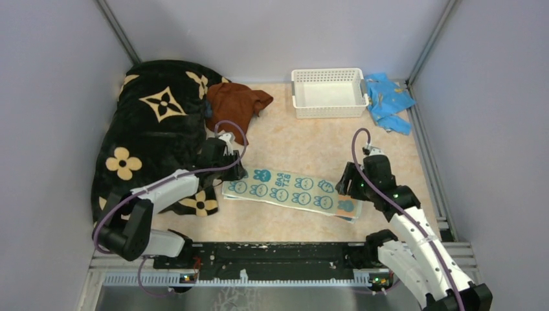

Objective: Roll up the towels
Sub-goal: Fold the towel at the center of the board.

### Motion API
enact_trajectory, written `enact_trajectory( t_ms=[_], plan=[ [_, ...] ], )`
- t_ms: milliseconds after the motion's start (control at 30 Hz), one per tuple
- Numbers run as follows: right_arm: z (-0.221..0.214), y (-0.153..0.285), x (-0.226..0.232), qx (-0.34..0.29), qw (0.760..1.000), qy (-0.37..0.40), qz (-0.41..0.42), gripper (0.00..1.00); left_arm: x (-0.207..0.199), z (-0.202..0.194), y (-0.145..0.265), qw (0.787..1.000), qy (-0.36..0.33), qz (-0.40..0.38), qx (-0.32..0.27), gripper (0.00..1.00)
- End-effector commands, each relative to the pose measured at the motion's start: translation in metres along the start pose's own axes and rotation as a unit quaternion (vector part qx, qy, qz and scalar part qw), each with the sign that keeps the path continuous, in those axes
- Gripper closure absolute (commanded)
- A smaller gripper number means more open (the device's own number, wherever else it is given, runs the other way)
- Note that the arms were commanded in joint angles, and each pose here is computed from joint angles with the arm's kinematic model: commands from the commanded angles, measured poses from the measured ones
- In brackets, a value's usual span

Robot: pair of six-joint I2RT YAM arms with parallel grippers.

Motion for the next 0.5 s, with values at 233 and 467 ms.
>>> enact_trajectory(
  t_ms=[233, 467],
  plan=[
    [-0.015, -0.052, -0.028, -0.006, 0.983, -0.173, -0.061, 0.39, 0.029, -0.025, -0.016, 0.996, 0.000, 0.069, 0.056, 0.58],
    [-0.016, -0.066, -0.051, -0.027, 0.975, -0.203, -0.091, 0.38, 0.047, -0.027, -0.022, 0.994, 0.030, 0.084, 0.063, 0.60]
  ],
)
Point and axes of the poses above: each gripper's point midway between its finger pads, its own y axis back along the fingers, its own x axis along the line the jaws close on, z = x × y, the point moved 4 cm from there along y, back along the fingers, and after that the axes turned 6 degrees about -y, right-handed, at the moved point
